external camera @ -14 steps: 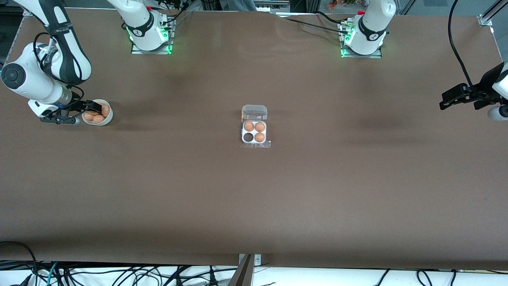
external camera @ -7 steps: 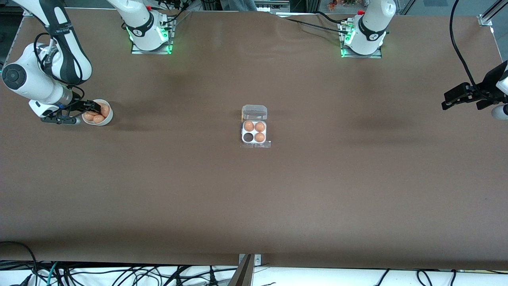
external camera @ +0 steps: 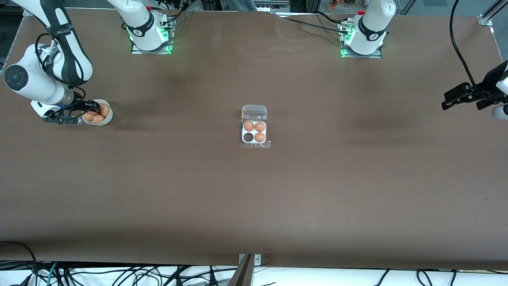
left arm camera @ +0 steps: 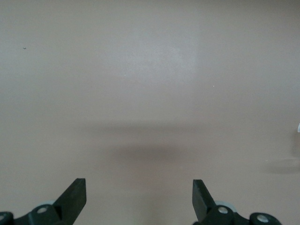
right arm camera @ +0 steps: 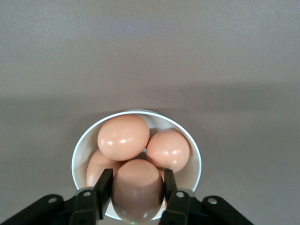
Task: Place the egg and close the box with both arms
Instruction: 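Lower the right gripper and grasp one brown egg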
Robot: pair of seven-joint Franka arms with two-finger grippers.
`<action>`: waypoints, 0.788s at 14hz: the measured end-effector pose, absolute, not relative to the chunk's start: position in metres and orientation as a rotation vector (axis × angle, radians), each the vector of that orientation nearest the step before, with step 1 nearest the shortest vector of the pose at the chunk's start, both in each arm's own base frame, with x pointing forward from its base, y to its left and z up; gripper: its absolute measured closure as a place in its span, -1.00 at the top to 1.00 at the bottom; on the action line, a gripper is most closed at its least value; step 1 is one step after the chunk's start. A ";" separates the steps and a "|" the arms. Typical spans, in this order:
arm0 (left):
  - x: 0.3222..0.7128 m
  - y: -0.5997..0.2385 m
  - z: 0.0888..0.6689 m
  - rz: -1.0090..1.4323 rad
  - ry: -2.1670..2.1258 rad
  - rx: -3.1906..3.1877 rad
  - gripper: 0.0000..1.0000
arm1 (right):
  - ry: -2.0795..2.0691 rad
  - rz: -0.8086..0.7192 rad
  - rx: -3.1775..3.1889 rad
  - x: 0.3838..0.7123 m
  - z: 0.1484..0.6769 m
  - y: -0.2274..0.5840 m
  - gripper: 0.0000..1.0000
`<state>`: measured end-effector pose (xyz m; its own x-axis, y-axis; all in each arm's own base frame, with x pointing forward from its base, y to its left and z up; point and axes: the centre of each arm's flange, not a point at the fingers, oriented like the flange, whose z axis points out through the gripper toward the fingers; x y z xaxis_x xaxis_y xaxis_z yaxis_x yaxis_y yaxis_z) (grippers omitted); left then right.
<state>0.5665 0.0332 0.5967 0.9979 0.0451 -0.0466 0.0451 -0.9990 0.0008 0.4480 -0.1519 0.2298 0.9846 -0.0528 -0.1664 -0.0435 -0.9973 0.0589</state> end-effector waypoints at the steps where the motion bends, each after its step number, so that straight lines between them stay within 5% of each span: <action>1: 0.566 0.033 0.597 -0.073 0.071 3.138 1.00 | -0.075 -0.260 3.075 0.448 0.230 -0.152 -0.04; 11: 0.567 0.033 0.596 -0.076 0.071 3.138 1.00 | -0.053 -0.308 3.076 0.458 0.240 -0.146 -0.04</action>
